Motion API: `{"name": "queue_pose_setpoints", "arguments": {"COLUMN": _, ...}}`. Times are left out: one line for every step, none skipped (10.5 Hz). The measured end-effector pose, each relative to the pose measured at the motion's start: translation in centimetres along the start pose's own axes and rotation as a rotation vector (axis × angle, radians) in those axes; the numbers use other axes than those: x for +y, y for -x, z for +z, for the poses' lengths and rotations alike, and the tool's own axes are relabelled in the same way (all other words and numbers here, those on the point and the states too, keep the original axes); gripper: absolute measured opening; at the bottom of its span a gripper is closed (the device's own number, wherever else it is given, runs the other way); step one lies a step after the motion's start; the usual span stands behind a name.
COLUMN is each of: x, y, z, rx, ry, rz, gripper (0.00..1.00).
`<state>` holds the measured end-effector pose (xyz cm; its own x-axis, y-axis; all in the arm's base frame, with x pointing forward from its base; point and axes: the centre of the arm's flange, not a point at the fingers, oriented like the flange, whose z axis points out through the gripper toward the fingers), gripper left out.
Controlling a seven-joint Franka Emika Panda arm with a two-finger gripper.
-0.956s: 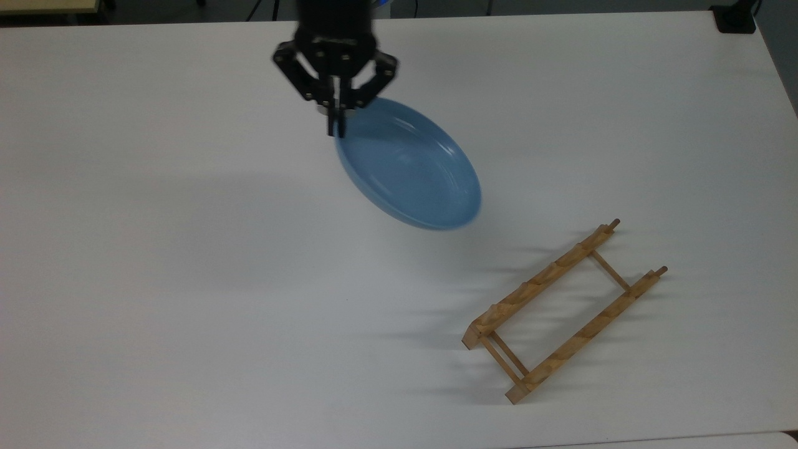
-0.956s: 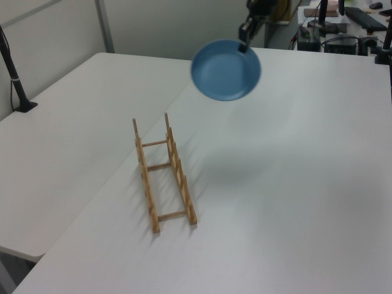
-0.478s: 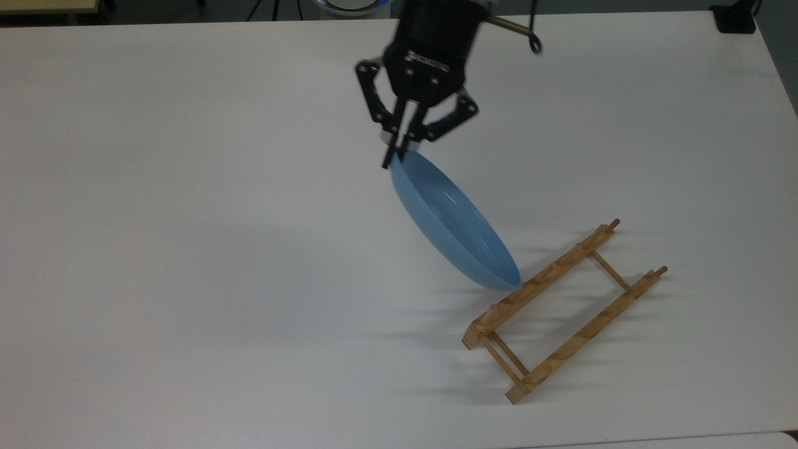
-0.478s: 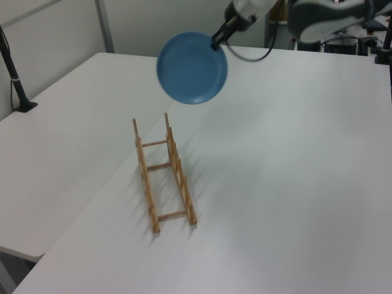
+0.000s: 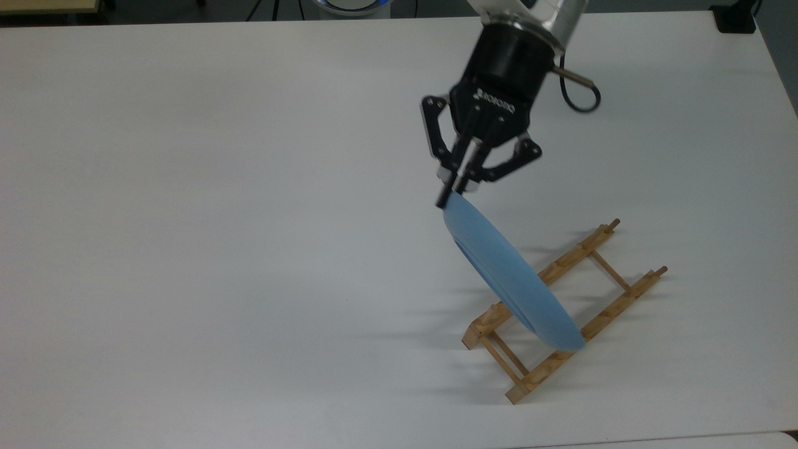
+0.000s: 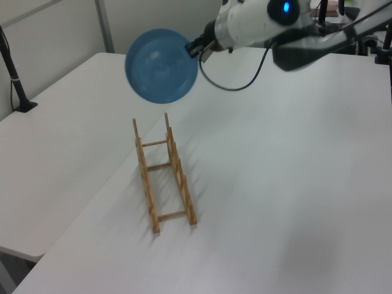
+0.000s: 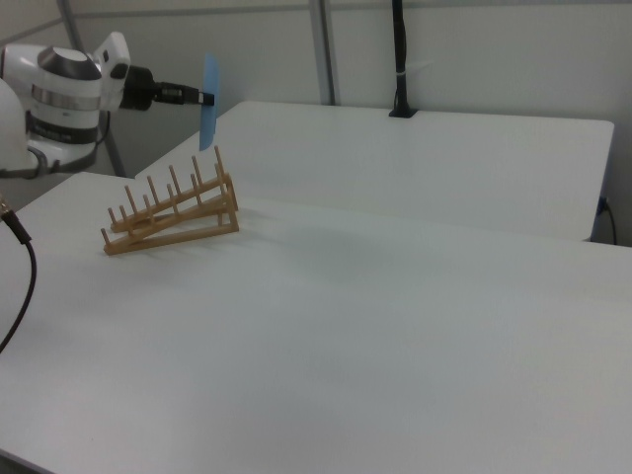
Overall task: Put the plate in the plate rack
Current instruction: 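Lift the plate and carry it upright over the wooden rack, then lower the upright plate into a slot of the rack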
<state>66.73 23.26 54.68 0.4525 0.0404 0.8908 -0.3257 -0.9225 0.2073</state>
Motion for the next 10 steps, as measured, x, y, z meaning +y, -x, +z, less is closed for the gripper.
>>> {"name": "queue_pose_setpoints", "arguments": {"x": -1.2, "y": 1.0, "z": 0.7, "rx": 0.055, "ry": 0.003, "rz": 0.017, "gripper": 0.05}}
{"name": "queue_pose_setpoints", "arguments": {"x": -2.4, "y": 2.1, "z": 1.3, "rx": 0.099, "ry": -0.002, "rz": 0.031, "gripper": 0.05}}
{"name": "queue_pose_setpoints", "arguments": {"x": -3.3, "y": 3.1, "z": 1.8, "rx": 0.12, "ry": -0.009, "rz": 0.038, "gripper": 0.05}}
{"name": "queue_pose_setpoints", "arguments": {"x": -4.2, "y": 4.0, "z": 2.0, "rx": 0.125, "ry": -0.017, "rz": 0.039, "gripper": 0.05}}
{"name": "queue_pose_setpoints", "arguments": {"x": -4.8, "y": 4.6, "z": 2.0, "rx": 0.12, "ry": -0.026, "rz": 0.031, "gripper": 0.05}}
{"name": "queue_pose_setpoints", "arguments": {"x": -5.4, "y": 5.0, "z": 1.9, "rx": 0.117, "ry": -0.033, "rz": 0.024, "gripper": 0.05}}
{"name": "queue_pose_setpoints", "arguments": {"x": -5.8, "y": 5.4, "z": 1.9, "rx": 0.119, "ry": -0.038, "rz": 0.015, "gripper": 0.05}}
{"name": "queue_pose_setpoints", "arguments": {"x": -6.1, "y": 5.7, "z": 1.9, "rx": 0.123, "ry": -0.04, "rz": 0.004, "gripper": 0.05}}
{"name": "queue_pose_setpoints", "arguments": {"x": -6.2, "y": 6.1, "z": 2.1, "rx": 0.124, "ry": -0.04, "rz": -0.005, "gripper": 0.05}}
{"name": "queue_pose_setpoints", "arguments": {"x": -6.4, "y": 6.4, "z": 2.5, "rx": 0.126, "ry": -0.038, "rz": -0.015, "gripper": 0.05}}
